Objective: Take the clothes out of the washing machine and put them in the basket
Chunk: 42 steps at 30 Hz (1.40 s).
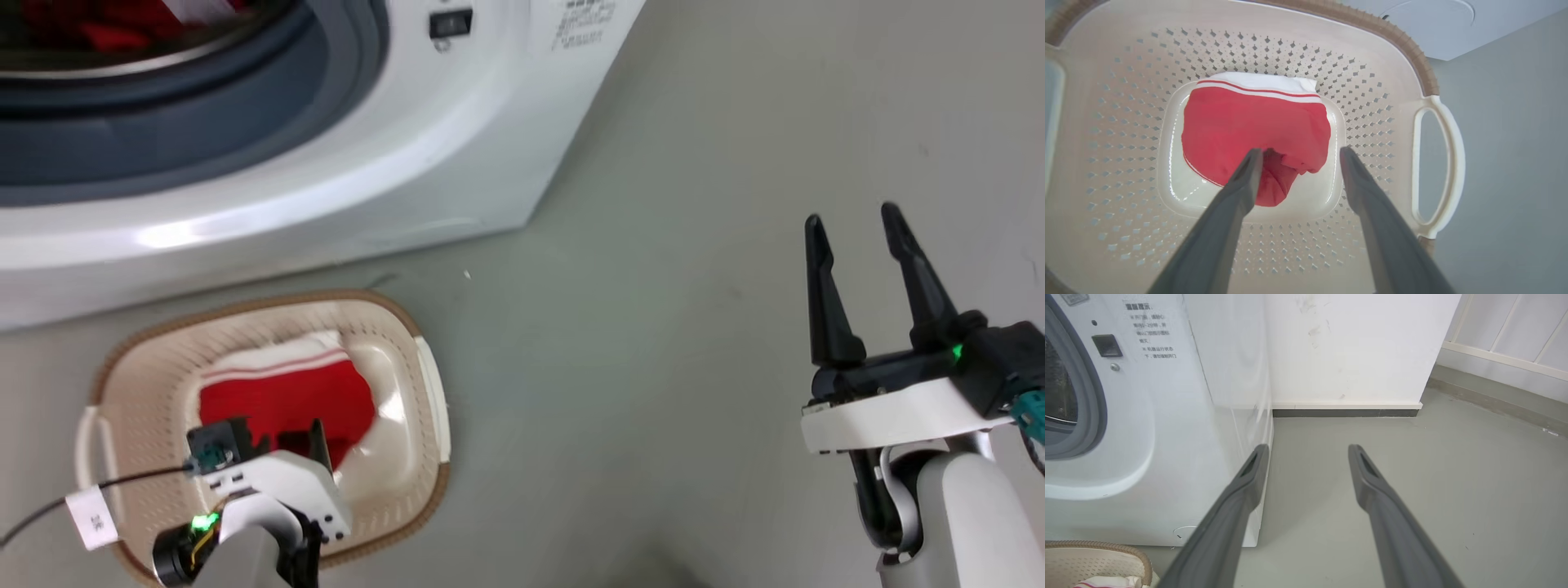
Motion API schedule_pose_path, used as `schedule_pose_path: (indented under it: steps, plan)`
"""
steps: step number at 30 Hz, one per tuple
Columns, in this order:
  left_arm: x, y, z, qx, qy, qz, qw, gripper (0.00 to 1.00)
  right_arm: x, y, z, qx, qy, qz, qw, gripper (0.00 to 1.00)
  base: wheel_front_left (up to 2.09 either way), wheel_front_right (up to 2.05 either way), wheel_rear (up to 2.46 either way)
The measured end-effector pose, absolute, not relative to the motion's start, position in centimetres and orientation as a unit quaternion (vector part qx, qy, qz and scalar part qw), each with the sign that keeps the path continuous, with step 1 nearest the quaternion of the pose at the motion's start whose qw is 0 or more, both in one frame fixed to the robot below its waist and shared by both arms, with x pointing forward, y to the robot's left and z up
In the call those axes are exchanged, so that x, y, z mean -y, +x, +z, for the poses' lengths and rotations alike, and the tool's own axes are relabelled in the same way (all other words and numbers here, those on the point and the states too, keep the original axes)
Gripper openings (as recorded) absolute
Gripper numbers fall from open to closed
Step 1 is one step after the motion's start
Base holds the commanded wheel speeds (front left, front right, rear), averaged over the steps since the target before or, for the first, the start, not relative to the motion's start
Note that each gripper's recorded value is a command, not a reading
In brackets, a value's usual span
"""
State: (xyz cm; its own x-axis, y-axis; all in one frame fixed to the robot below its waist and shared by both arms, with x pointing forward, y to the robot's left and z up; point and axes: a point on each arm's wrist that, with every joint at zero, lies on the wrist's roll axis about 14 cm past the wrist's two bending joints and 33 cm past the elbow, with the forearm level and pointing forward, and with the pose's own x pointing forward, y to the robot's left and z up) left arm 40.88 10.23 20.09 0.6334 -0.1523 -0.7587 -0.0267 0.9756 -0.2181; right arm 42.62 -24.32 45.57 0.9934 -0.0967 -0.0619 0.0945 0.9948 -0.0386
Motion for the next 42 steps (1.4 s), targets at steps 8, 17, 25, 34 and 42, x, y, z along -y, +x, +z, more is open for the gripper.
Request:
schedule_pose_path:
  steps: [8,17,25,34,42]
  plan:
    - [-11.6,40.9,26.5,-0.344,-0.108,-0.036,0.932,1.00,22.8,40.9,49.1,0.002,-0.007,-0.031,0.999,1.00,0.00,0.00,0.00]
    - [-14.7,42.5,35.5,-0.200,-0.097,-0.015,0.975,1.00,20.4,39.7,51.8,0.030,0.005,0.001,1.000,1.00,0.00,0.00,0.00]
    - [-16.8,43.1,43.7,-0.064,-0.073,0.001,0.995,1.00,18.6,39.3,53.1,0.046,0.012,0.026,0.999,1.00,0.00,0.00,0.00]
    - [-15.6,44.9,47.6,-0.004,-0.047,-0.025,0.999,1.00,18.7,39.3,52.5,0.037,0.021,0.025,0.999,1.00,0.00,0.00,0.00]
    - [-14.3,51.8,48.4,-0.034,-0.023,-0.072,0.997,1.00,20.3,39.8,51.0,0.023,0.029,0.001,0.999,1.00,0.00,0.00,0.00]
